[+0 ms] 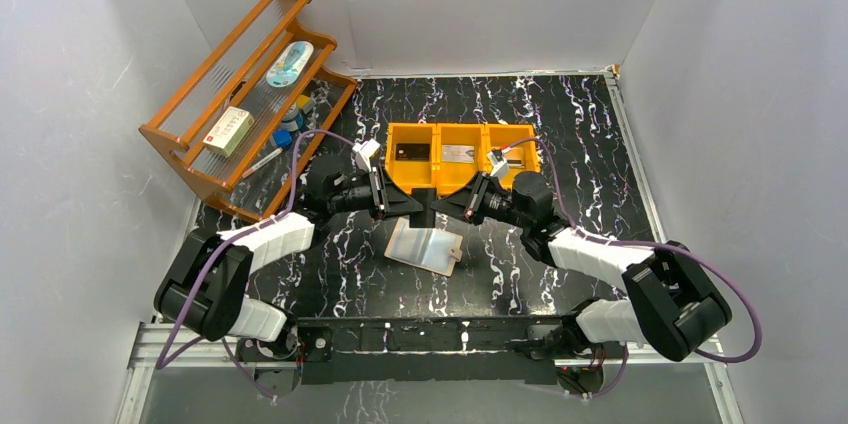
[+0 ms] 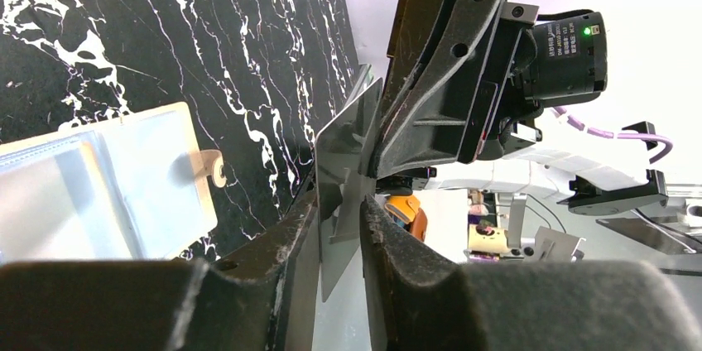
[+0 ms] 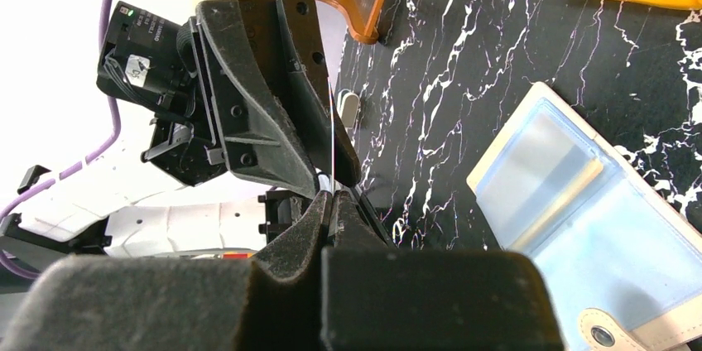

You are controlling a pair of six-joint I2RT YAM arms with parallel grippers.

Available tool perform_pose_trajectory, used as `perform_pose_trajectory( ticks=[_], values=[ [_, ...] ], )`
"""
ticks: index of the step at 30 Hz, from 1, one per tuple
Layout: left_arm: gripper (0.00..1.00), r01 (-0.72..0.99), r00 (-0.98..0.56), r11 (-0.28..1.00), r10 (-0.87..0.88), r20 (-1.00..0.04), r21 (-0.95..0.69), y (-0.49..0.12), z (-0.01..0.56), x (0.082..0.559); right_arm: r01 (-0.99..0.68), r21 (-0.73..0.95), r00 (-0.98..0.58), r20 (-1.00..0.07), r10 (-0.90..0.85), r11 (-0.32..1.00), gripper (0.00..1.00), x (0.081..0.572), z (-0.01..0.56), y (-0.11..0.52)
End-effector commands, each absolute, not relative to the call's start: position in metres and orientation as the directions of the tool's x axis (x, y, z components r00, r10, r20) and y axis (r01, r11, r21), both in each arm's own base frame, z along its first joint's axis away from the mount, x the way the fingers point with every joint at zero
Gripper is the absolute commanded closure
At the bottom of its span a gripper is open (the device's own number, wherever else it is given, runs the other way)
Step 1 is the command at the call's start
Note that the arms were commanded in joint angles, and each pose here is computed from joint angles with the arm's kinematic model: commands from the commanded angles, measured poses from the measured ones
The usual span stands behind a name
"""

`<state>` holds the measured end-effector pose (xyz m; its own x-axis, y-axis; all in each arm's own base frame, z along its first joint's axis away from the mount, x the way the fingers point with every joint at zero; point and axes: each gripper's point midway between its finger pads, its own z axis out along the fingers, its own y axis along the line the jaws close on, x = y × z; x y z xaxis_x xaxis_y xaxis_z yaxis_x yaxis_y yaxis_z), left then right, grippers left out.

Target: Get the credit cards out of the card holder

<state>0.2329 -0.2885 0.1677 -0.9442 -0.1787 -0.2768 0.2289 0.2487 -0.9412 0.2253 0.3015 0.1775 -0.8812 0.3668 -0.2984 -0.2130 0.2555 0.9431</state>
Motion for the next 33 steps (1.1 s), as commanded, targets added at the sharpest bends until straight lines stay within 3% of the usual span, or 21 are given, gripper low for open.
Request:
perform_pose_trajectory(
  ticks=[1,13,22,33],
  values=[
    [0.80,0.281,-0.931,0.216,-0.176,-0.320,-0.935,-0.288,0.181,0.232,-0.246,0.943,-0.873,-0.316,0.372,0.225,1.00,0.227,0.183,0.301],
    [1.00,0.292,-0.926,0.244,-0.170,-0.337,-0.925,-0.287,0.180,0.235,-0.222,0.948,-0.880,-0.295,0.371,0.228,1.00,0.225,0.176,0.298],
    [1.00,0.324,-0.911,0.272,-0.169,-0.377,-0.906,-0.285,0.185,0.235,-0.208,0.950,-0.882,-0.285,0.374,0.234,0.76,0.225,0.174,0.297],
    [1.00,0.399,-0.867,0.473,-0.086,-0.491,-0.786,-0.271,0.175,0.250,-0.169,0.941,-0.864,-0.285,0.416,0.295,0.53,0.228,0.165,0.288]
  ],
)
